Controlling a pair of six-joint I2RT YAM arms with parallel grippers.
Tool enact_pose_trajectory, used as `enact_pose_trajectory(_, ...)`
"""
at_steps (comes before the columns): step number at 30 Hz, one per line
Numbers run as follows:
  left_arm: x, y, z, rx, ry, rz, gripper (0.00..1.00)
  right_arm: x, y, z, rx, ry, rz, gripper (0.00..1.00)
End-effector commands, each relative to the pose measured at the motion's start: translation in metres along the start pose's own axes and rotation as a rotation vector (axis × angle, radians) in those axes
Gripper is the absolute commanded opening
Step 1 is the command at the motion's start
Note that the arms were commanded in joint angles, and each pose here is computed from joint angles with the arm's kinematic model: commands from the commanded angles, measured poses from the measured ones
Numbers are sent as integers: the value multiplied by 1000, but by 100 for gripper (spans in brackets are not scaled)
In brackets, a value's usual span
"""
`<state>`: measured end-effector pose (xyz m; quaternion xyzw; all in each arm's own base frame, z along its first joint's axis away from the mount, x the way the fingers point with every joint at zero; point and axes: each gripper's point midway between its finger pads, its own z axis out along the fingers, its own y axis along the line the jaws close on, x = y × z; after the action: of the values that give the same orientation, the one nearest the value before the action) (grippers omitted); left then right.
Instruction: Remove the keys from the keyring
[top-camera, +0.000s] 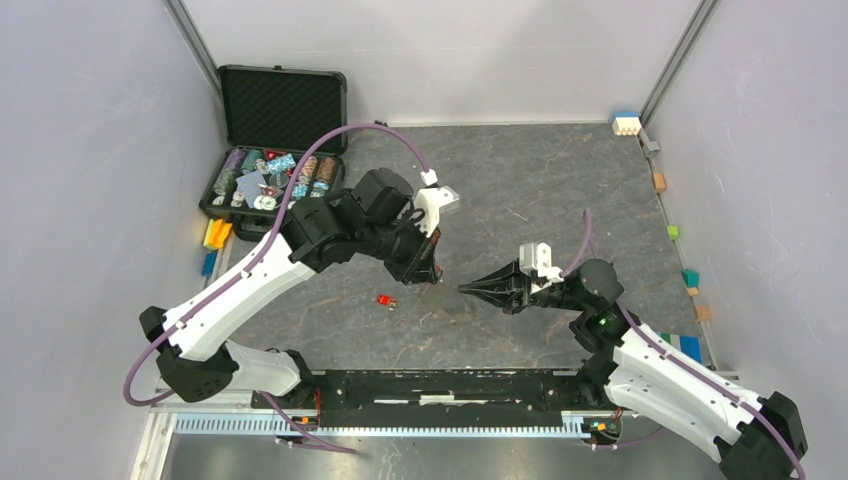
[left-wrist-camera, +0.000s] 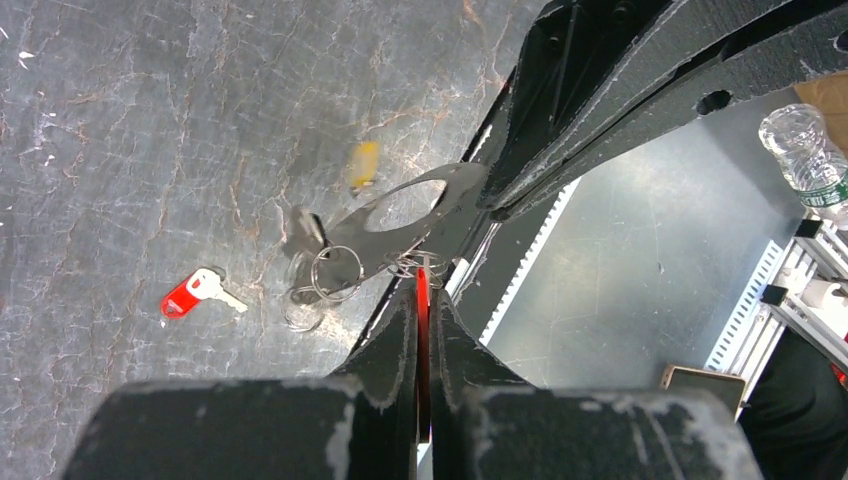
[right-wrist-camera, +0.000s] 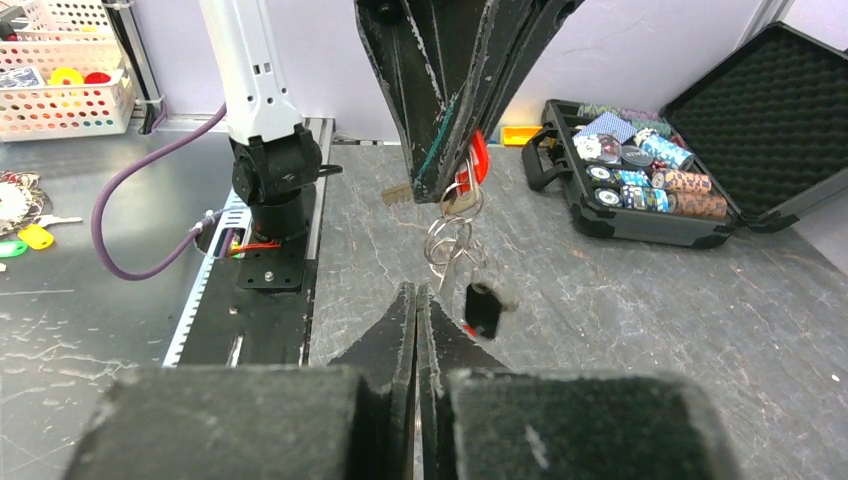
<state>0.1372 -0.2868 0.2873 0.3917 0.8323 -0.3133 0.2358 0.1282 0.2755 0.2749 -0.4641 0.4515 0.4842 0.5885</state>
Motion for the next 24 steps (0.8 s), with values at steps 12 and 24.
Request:
enact_pose_trajectory(12,-16,-3,-10,8,-56,65,2,-15,-3,5,-1,-40,-22,0)
enact_pose_trajectory(24,-15,-3,-12,1,-58,53,2,-20,-6,-1,54,-121,-57,37)
